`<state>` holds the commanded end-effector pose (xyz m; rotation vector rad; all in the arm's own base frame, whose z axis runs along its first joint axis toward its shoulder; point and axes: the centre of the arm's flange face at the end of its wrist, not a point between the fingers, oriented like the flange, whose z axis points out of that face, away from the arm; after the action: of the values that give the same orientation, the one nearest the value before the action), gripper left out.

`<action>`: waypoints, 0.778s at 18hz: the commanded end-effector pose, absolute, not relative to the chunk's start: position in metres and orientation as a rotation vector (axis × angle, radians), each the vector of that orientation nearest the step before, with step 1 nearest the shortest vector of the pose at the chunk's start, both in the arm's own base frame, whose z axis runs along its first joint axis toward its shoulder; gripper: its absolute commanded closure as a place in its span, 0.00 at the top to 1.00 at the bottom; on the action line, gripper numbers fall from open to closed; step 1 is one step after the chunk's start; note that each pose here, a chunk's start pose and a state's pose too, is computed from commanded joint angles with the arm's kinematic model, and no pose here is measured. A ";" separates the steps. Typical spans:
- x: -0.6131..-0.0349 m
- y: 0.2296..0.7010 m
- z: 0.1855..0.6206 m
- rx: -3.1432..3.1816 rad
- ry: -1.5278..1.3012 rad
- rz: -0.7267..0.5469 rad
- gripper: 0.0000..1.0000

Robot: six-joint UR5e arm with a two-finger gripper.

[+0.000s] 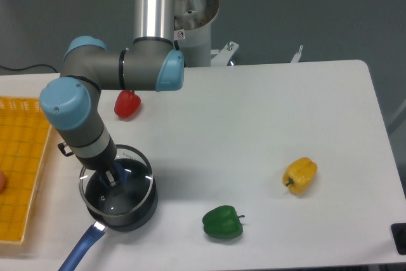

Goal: Open the lid
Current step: 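Lift the glass lid up off the saucepan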

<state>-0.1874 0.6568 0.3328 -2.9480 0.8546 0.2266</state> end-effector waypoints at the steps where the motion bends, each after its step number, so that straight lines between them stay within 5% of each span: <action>1: -0.189 0.656 0.336 -2.944 0.853 0.233 0.60; 14: -0.257 0.622 0.366 -2.918 0.874 0.328 0.60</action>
<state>-0.2573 0.6221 0.3661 -2.9181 0.8741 0.3284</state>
